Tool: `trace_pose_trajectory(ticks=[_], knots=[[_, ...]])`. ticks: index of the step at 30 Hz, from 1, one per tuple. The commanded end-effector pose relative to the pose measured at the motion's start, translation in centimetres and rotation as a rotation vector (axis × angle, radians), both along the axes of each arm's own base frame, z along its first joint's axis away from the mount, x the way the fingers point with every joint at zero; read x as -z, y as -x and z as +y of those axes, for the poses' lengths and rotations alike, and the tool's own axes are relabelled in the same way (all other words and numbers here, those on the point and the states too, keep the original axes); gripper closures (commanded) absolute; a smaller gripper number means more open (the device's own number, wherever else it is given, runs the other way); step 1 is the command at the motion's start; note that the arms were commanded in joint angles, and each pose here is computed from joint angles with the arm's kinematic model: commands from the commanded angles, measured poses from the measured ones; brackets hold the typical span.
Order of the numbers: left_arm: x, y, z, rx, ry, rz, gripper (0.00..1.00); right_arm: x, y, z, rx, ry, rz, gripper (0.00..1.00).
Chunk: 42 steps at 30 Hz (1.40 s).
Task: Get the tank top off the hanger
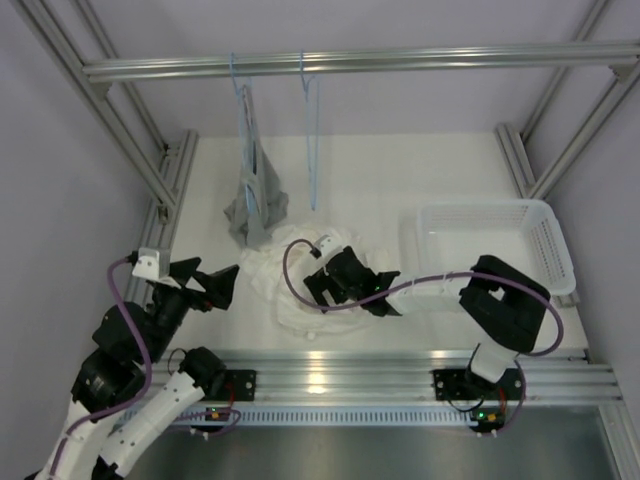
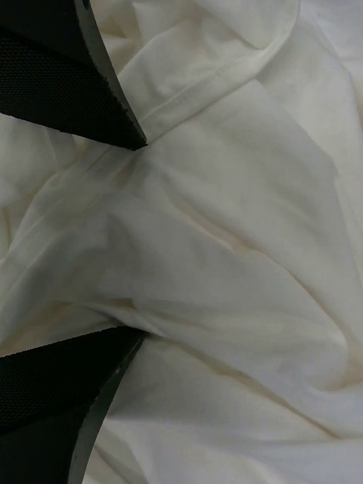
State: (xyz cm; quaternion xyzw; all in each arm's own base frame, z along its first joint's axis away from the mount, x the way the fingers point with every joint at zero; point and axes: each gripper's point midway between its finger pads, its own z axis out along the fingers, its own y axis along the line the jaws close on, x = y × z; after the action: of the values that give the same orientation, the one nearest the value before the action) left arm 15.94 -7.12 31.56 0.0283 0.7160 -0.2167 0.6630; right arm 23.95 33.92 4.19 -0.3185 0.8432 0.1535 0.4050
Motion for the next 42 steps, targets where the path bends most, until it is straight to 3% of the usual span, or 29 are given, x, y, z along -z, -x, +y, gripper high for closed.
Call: trace_pose_trajectory(ticks=[1, 4, 6, 7, 8, 9, 10, 13, 17, 20, 26, 32, 42], knots=[[-1.3, -0.1, 0.2, -0.009, 0.022, -0.055, 0.01, -0.4, 1.5, 3.9, -0.074, -0.096, 0.039, 0.01], [-1.2, 0.0, 0.1, -0.004, 0.022, -0.056, 0.01, 2.3, 2.5, 3.7, -0.05, 0.048, 0.039, 0.08], [-1.3, 0.0, 0.1, -0.003, 0.022, -0.059, 0.01, 3.2, 2.7, 3.2, -0.005, 0.077, 0.054, 0.33], [-1.3, 0.0, 0.2, -0.007, 0.024, -0.059, 0.01, 3.9, 3.1, 2.7, 0.001, 0.081, 0.072, 0.52], [-1.3, 0.0, 0.3, -0.009, 0.022, -0.059, 0.01, 3.6, 3.3, 3.0, -0.01, 0.047, 0.077, 0.61], [-1.3, 0.0, 0.3, -0.007, 0.024, -0.062, 0.01, 3.5, 3.8, 3.1, -0.013, 0.027, 0.09, 0.93], [-1.3, 0.0, 0.2, -0.006, 0.023, -0.061, 0.01, 3.8, 4.2, 2.5, -0.008, 0.028, 0.1, 1.0], [-1.4, 0.2, 0.5, -0.015, 0.03, -0.069, 0.01, 0.3, 5.1, 2.3, 0.002, -0.04, 0.042, 1.0], [-1.5, 0.2, 0.8, -0.026, 0.037, -0.076, 0.01, -12.0, 5.5, 1.4, 0.037, -0.302, -0.078, 1.0], [-1.5, 0.2, 0.9, -0.034, 0.039, -0.076, 0.01, -19.0, 3.9, -2.1, 0.136, -0.389, -0.178, 1.0], [-1.6, 0.3, 1.7, -0.066, 0.051, -0.085, 0.01, -28.5, 0.9, -8.7, 0.277, -0.397, -0.318, 1.0], [-1.7, 0.5, 2.3, -0.087, 0.066, -0.098, 0.01, -39.1, 0.6, -16.0, 0.434, -0.429, -0.492, 1.0], [-1.8, 0.7, 2.5, -0.093, 0.074, -0.103, 0.01, -47.9, 1.2, -23.1, 0.601, -0.353, -0.641, 1.0]])
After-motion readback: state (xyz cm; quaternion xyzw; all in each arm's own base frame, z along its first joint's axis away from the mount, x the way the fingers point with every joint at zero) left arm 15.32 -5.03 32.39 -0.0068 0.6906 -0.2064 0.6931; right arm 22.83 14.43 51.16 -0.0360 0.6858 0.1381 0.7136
